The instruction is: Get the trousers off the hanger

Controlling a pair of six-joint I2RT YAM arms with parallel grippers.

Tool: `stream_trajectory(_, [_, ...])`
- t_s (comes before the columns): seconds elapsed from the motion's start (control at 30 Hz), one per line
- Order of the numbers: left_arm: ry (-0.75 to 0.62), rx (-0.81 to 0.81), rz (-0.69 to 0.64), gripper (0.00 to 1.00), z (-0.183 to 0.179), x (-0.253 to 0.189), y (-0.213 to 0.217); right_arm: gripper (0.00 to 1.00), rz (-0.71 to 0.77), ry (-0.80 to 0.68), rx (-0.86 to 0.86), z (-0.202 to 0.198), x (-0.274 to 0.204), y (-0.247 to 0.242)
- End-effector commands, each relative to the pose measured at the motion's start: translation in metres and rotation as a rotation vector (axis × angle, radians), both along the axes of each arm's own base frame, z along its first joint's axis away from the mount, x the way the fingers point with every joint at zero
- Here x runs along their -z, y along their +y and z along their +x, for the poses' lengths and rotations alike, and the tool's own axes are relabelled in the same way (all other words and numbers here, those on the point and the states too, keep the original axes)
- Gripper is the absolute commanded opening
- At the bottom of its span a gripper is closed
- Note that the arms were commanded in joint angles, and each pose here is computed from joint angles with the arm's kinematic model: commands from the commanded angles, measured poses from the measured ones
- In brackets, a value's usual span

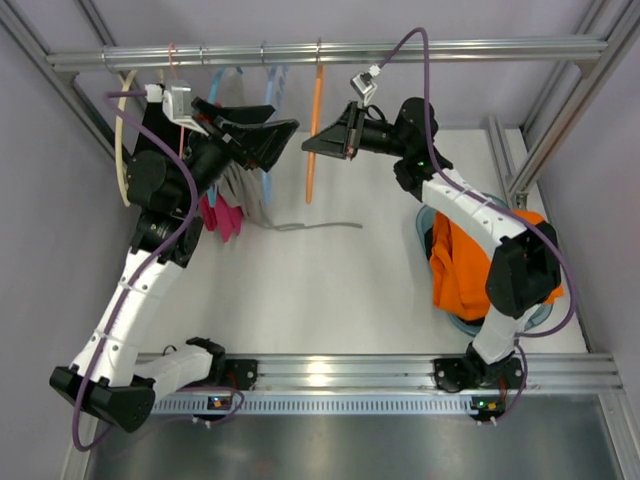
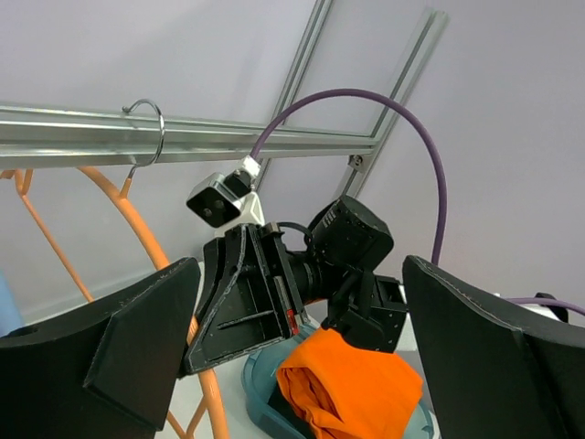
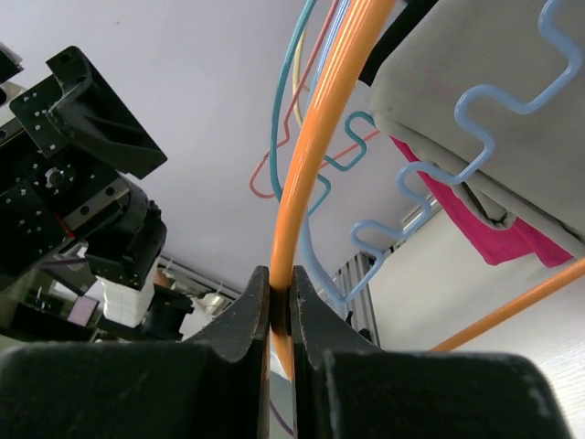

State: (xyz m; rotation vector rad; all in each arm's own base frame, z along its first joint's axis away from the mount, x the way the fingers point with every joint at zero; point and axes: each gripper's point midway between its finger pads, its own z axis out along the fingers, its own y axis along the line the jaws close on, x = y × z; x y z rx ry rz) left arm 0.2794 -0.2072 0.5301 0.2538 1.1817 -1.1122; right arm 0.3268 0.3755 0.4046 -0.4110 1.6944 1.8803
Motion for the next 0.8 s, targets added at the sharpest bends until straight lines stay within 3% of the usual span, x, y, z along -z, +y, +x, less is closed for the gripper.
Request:
stream_trajectory(0.0, [-0.024, -0.018, -0.033, 0.99, -0.001, -0.006, 0.007, 0.0, 0.058, 0.035, 0.014, 0.003, -0.018, 0.007])
stream_trajectory(0.23, [0.017, -0.025, -0.043, 0.99, 0.005, 0.006, 0.011, 0.0, 0.035, 0.004, -0.009, 0.009, -0.006, 0.019])
stream_trajectory(0.47, [0.022, -0.021, -0.044, 0.98, 0.005, 0.009, 0.011, 0.0, -0.002, -0.196, -0.02, 0.019, 0.006, 0.022])
stream_trajectory(0.77, [0.053, -0.014, -0.046, 0.99, 0.005, 0.019, 0.013, 0.0, -0.058, -0.219, -0.01, 0.04, 0.035, 0.018])
